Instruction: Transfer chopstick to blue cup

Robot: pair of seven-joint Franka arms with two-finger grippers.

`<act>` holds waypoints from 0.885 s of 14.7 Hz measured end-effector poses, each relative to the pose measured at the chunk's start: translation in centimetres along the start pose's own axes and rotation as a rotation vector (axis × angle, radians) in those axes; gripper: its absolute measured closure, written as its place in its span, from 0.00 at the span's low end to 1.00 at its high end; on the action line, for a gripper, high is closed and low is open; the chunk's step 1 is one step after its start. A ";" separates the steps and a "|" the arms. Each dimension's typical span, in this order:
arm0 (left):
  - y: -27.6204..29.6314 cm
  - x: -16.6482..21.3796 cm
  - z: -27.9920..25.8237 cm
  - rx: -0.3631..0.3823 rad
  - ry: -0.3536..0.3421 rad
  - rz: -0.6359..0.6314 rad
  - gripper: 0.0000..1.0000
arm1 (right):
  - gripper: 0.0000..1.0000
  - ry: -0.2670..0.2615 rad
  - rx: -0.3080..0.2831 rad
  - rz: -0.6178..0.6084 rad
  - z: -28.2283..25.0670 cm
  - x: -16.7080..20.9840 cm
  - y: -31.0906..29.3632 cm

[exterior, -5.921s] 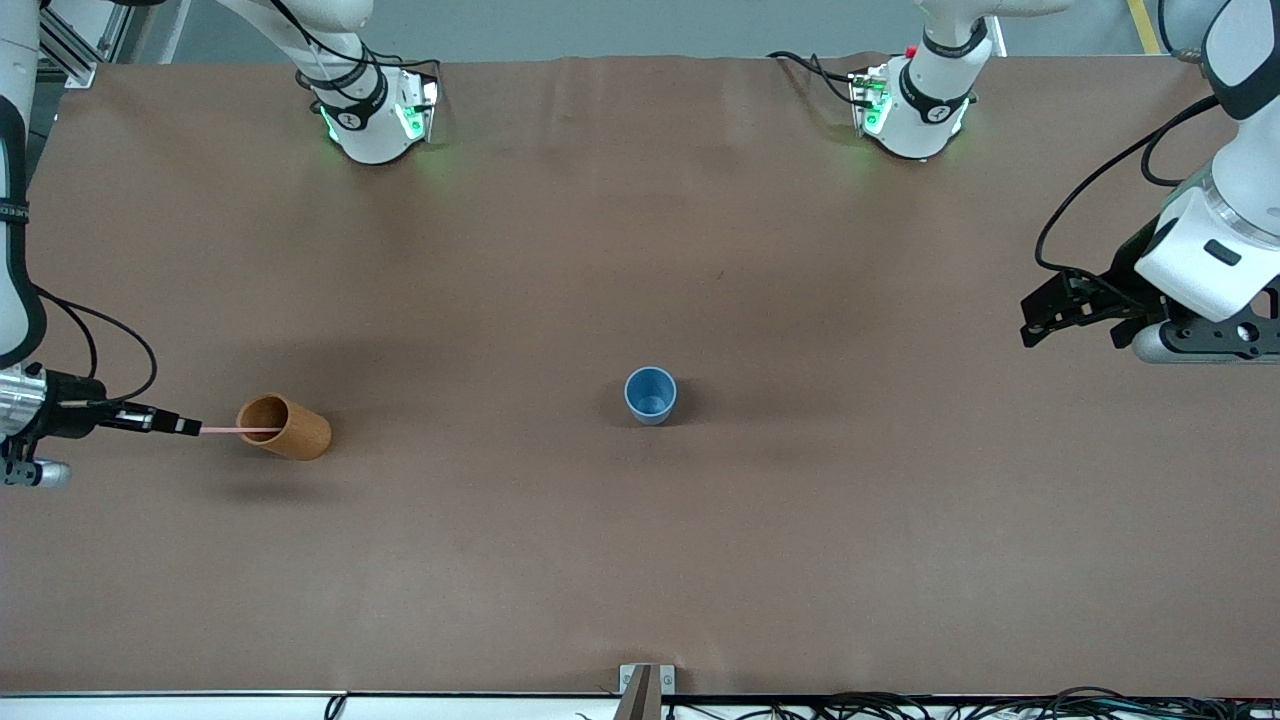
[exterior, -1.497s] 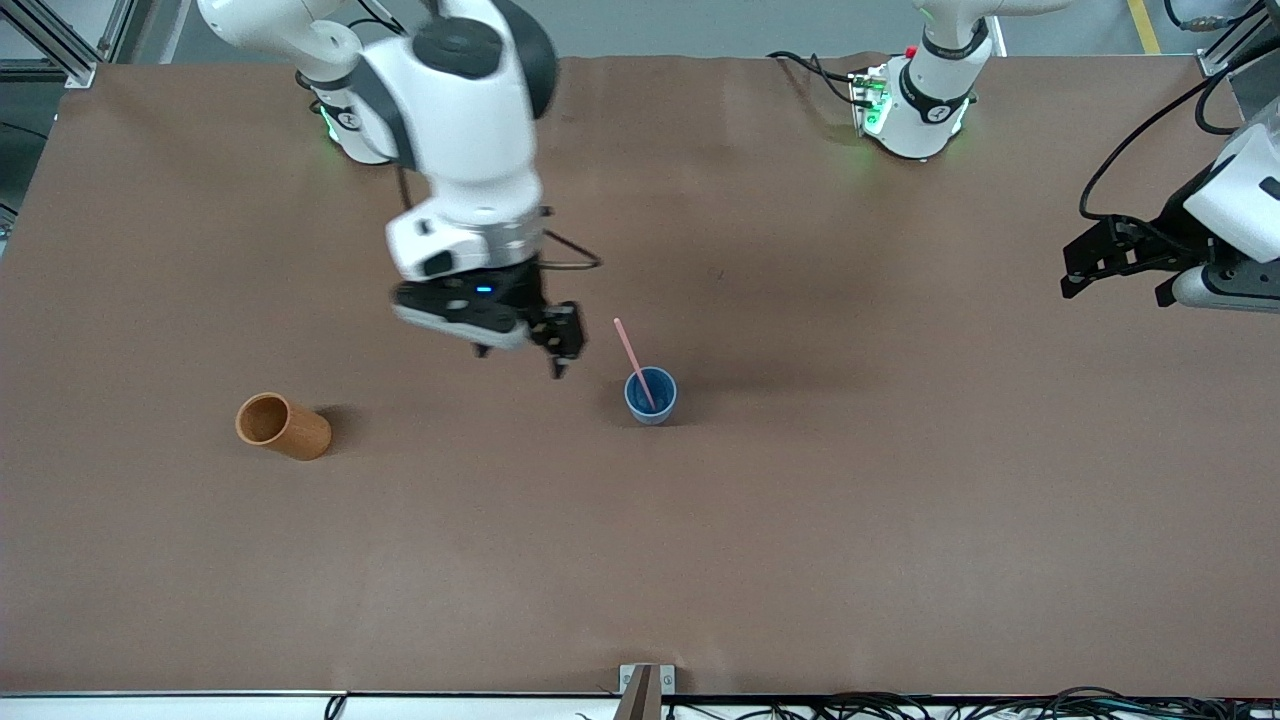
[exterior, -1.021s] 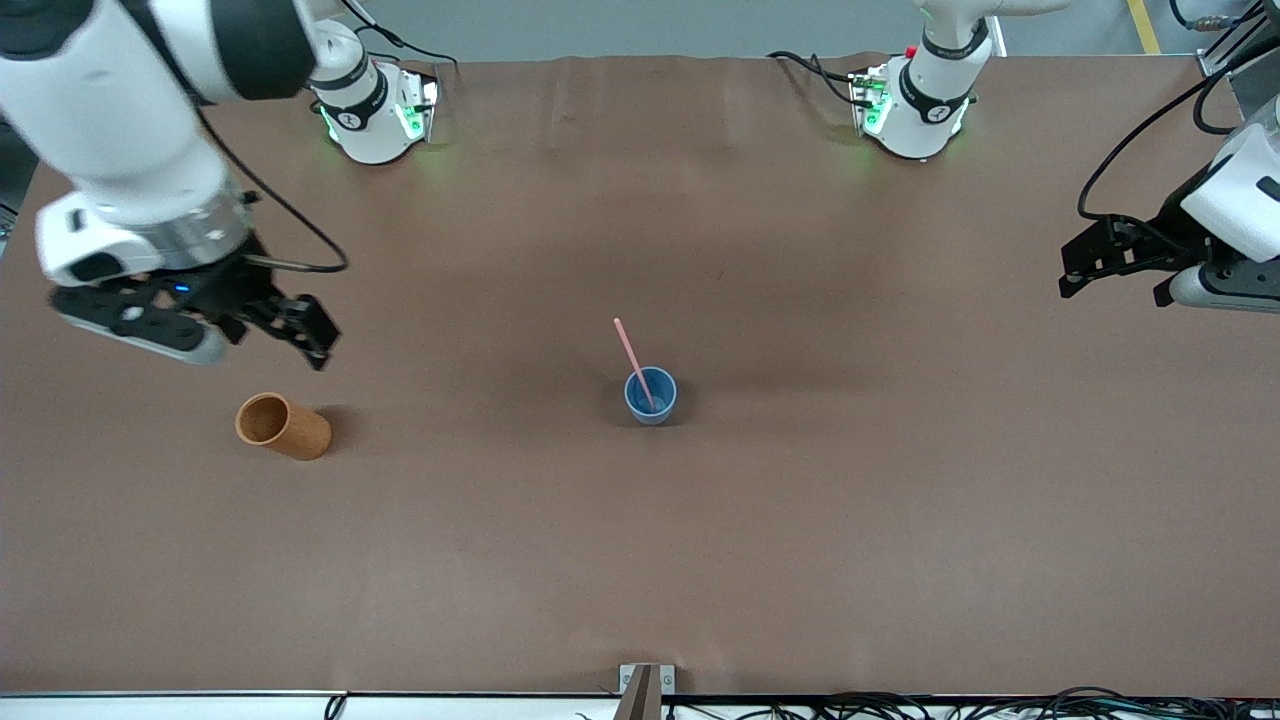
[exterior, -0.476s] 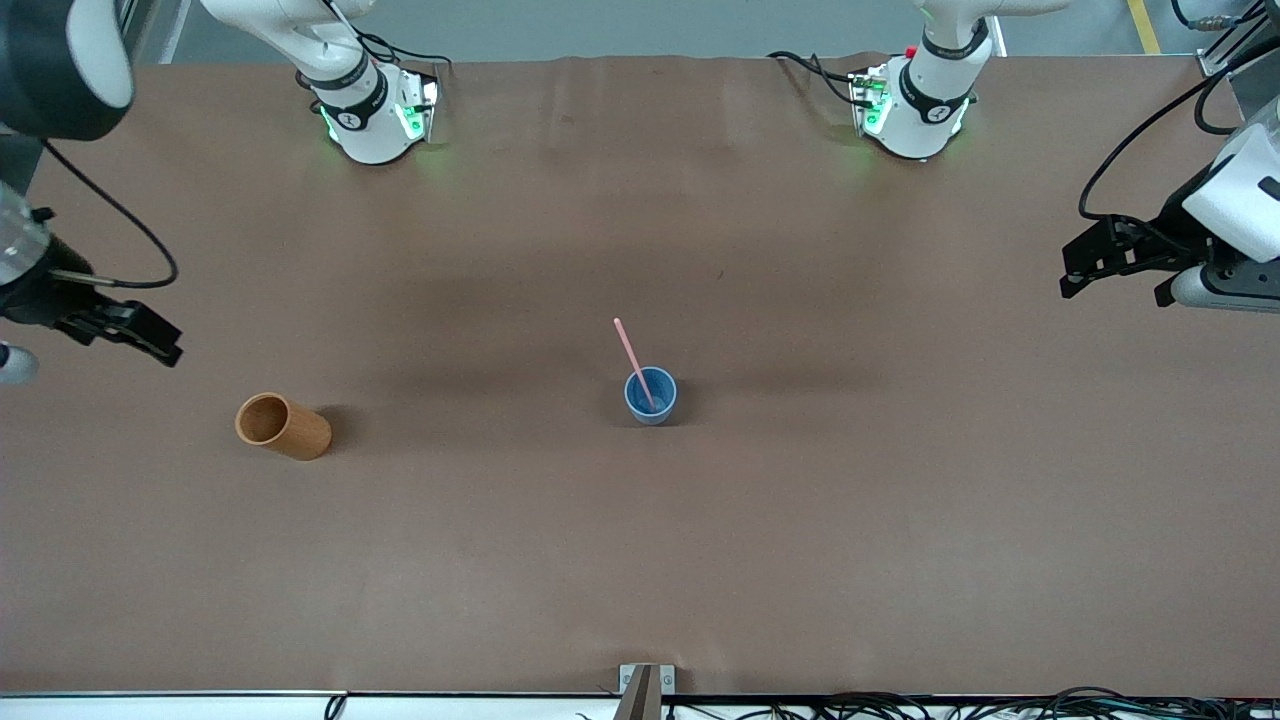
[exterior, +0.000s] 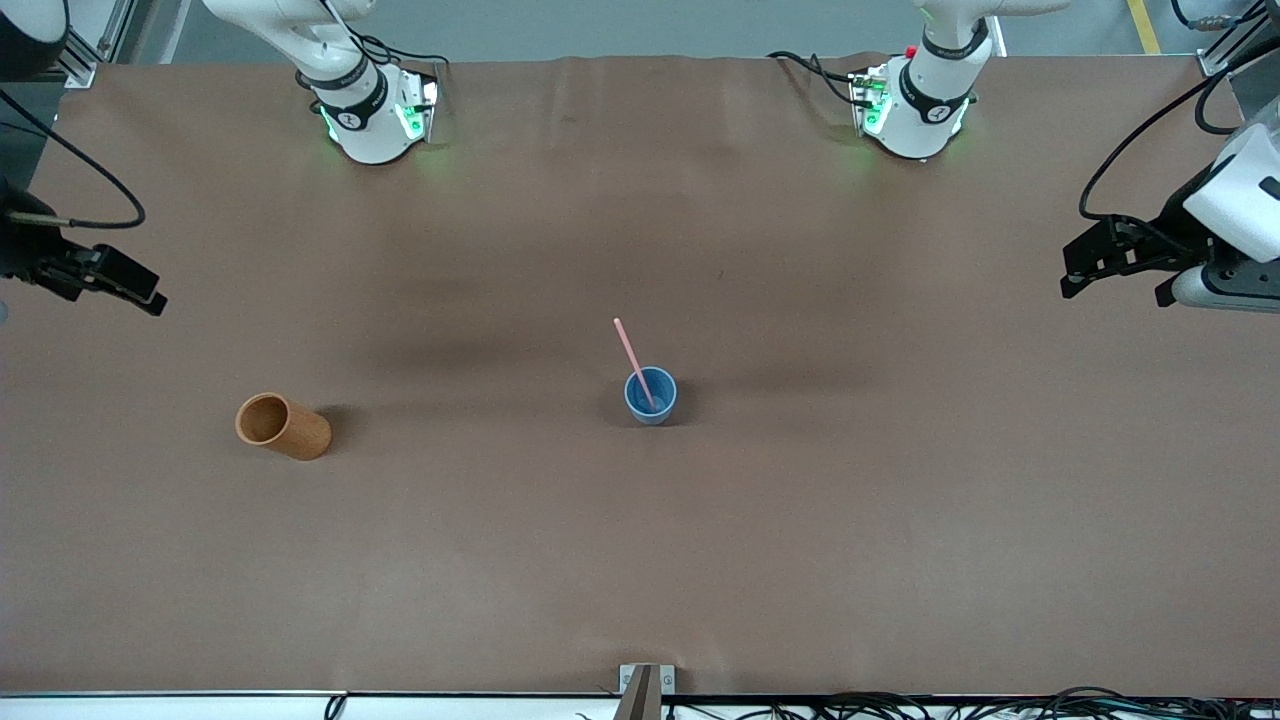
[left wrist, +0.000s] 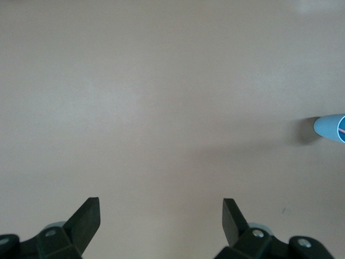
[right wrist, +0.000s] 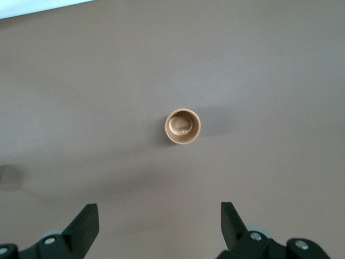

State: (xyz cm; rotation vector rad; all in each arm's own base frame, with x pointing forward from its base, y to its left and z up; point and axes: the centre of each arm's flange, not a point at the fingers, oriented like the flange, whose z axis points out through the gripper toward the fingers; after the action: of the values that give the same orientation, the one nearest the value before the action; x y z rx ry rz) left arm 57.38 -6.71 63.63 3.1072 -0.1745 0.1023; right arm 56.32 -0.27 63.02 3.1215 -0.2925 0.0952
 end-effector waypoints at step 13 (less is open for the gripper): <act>0.0 0.0 0.0 0.000 0.000 0.000 0.00 | 0.00 -0.011 -0.011 -0.072 -1.4 0.3 0.0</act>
State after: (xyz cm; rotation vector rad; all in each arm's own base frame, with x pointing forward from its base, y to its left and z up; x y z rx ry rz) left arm 57.39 -6.68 63.63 3.1073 -0.1739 0.1025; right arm 56.57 -0.28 64.45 3.1186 -0.1799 0.0763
